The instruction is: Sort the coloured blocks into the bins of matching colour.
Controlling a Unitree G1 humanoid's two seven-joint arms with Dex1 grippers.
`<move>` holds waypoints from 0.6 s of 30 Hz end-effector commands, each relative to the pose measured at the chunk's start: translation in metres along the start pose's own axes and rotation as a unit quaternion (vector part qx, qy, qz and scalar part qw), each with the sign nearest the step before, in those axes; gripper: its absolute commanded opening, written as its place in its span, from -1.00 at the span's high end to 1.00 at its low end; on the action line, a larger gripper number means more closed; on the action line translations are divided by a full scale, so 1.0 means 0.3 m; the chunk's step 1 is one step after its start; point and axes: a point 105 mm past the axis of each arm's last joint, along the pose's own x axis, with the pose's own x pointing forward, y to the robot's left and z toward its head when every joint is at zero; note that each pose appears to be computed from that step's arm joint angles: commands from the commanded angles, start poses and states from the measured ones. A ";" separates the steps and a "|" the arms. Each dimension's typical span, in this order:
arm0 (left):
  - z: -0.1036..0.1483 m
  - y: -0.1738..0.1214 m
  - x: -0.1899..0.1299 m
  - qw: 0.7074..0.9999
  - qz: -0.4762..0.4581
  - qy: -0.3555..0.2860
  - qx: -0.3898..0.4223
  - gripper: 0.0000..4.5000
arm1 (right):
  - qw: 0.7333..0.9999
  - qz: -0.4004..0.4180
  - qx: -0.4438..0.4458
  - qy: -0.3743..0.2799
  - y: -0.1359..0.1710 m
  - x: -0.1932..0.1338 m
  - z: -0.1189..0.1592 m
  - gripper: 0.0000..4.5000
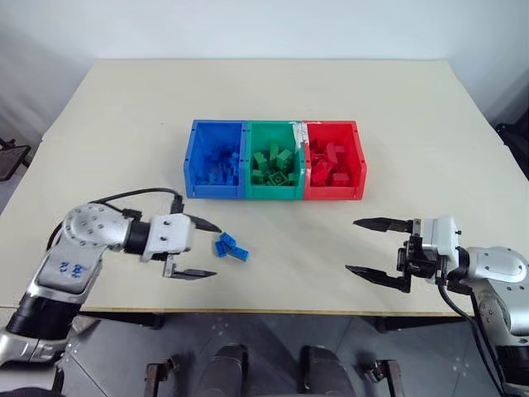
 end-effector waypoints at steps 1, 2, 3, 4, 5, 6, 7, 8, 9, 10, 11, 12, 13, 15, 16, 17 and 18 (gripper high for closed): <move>-0.012 0.011 0.046 0.999 -0.022 0.021 0.012 -0.96 | 1.000 -0.020 -0.018 -0.004 0.013 -0.019 0.041 -1.00; -0.014 0.019 0.054 0.999 -0.022 0.024 0.015 -0.96 | 1.000 -0.023 -0.017 -0.003 0.017 -0.019 0.042 -1.00; -0.014 0.030 0.068 0.999 -0.023 0.026 0.013 -0.96 | 1.000 -0.027 -0.016 -0.002 0.024 -0.021 0.041 -1.00; -0.013 0.038 0.081 0.999 -0.026 0.028 0.015 -0.96 | 0.999 -0.030 -0.015 -0.002 0.030 -0.023 0.041 -1.00; -0.016 0.042 0.090 0.999 -0.032 0.033 0.014 -0.96 | 0.999 -0.033 -0.014 -0.002 0.036 -0.024 0.042 -1.00; -0.018 0.045 0.096 0.999 -0.036 0.037 0.013 -0.96 | 0.999 -0.035 -0.013 -0.002 0.040 -0.024 0.043 -1.00; -0.020 0.049 0.100 0.998 -0.038 0.042 0.019 -0.96 | 0.999 -0.037 -0.013 -0.002 0.043 -0.024 0.045 -1.00; -0.026 0.058 0.104 0.998 -0.034 0.051 0.017 -0.96 | 0.999 -0.040 -0.012 -0.002 0.046 -0.024 0.045 -1.00; -0.026 0.062 0.108 0.998 -0.036 0.052 0.020 -0.80 | 0.999 -0.042 -0.012 -0.002 0.049 -0.024 0.046 -1.00; -0.025 0.064 0.110 0.998 -0.037 0.053 0.022 -0.71 | 0.999 -0.044 -0.011 -0.002 0.051 -0.024 0.046 -1.00; -0.023 0.060 0.114 0.998 -0.044 0.052 0.017 -0.55 | 0.999 -0.045 -0.011 -0.001 0.053 -0.024 0.046 -1.00; -0.019 0.052 0.118 0.997 -0.054 0.049 0.018 -0.41 | 0.999 -0.046 -0.010 -0.001 0.056 -0.024 0.045 -1.00; -0.022 0.044 0.121 0.997 -0.062 0.051 0.012 -0.27 | 0.999 -0.047 -0.009 -0.001 0.058 -0.023 0.045 -1.00; -0.026 0.028 0.125 0.995 -0.077 0.056 0.013 0.02 | 0.999 -0.048 -0.009 -0.001 0.060 -0.022 0.045 -1.00; -0.027 0.024 0.126 0.995 -0.080 0.057 0.014 0.17 | 0.999 -0.048 -0.008 -0.001 0.061 -0.022 0.046 -1.00; -0.026 0.021 0.126 0.995 -0.083 0.056 0.016 0.30 | 0.999 -0.048 -0.008 -0.001 0.061 -0.022 0.046 -1.00; -0.024 0.016 0.128 0.995 -0.086 0.051 0.014 0.46 | 0.999 -0.049 -0.009 -0.001 0.060 -0.022 0.046 -1.00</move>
